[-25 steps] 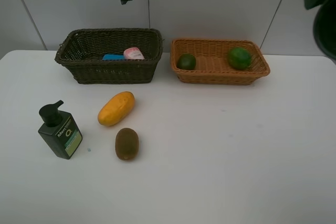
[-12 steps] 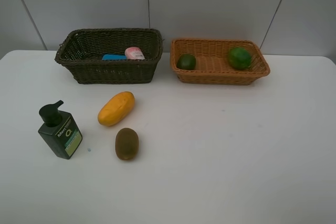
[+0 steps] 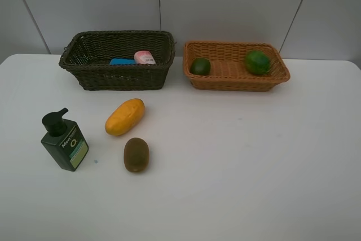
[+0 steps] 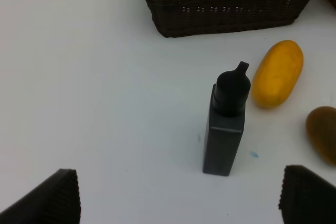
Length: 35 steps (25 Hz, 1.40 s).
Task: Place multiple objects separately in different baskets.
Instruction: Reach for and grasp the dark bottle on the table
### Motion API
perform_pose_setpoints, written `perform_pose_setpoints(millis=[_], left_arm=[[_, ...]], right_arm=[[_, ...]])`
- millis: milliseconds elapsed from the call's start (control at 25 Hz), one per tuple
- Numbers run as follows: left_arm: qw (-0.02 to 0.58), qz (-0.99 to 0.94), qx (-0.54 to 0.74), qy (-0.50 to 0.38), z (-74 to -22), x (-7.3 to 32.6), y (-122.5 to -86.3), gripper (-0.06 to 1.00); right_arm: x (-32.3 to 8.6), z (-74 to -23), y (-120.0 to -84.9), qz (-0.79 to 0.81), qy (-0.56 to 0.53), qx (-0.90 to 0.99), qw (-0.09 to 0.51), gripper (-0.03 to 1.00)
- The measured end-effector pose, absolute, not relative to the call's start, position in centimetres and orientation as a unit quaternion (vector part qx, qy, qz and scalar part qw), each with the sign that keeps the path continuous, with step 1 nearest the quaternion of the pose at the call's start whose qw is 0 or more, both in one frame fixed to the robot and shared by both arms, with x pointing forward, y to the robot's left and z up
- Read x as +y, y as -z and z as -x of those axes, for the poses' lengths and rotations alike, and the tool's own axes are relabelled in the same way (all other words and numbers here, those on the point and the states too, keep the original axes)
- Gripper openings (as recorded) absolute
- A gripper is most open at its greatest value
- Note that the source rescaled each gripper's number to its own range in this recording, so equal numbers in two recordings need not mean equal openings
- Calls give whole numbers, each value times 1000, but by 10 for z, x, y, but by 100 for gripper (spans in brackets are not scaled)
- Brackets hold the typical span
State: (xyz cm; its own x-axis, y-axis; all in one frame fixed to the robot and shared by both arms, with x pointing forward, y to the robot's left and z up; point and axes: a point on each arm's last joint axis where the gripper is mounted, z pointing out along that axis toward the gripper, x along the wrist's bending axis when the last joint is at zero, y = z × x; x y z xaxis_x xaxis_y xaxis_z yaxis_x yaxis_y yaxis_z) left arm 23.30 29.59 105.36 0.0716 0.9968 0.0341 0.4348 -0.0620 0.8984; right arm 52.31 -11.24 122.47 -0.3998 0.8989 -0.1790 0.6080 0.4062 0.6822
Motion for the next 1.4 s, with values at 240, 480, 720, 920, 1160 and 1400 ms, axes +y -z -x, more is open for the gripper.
perform_pose_setpoints(millis=[240,480,720,920,1160,1400], left_arm=[[378,-627,571,-372,-233,296,-1054,100],[378,-627,571,-372,-233,296,-1054,100],[378,-627,571,-372,-233,296,-1054,100],[378,-627,571,-372,-233,296,-1054,100],[378,-627,571,-372,-233,296,-1054,100],[378,-627,571,-372,-233,296,-1054,100]], right_arm=[[-153,-467,-1221,-458,-254,811,262,100],[-190,-414,-1207,-437,-286,810,268,100],[-223,-364,-1182,-420,-337,798,271,100],[-245,-329,-1153,-398,-365,799,265,100],[-263,-296,-1114,-381,-391,801,246,100],[-273,-276,-1082,-381,-409,798,226,100]])
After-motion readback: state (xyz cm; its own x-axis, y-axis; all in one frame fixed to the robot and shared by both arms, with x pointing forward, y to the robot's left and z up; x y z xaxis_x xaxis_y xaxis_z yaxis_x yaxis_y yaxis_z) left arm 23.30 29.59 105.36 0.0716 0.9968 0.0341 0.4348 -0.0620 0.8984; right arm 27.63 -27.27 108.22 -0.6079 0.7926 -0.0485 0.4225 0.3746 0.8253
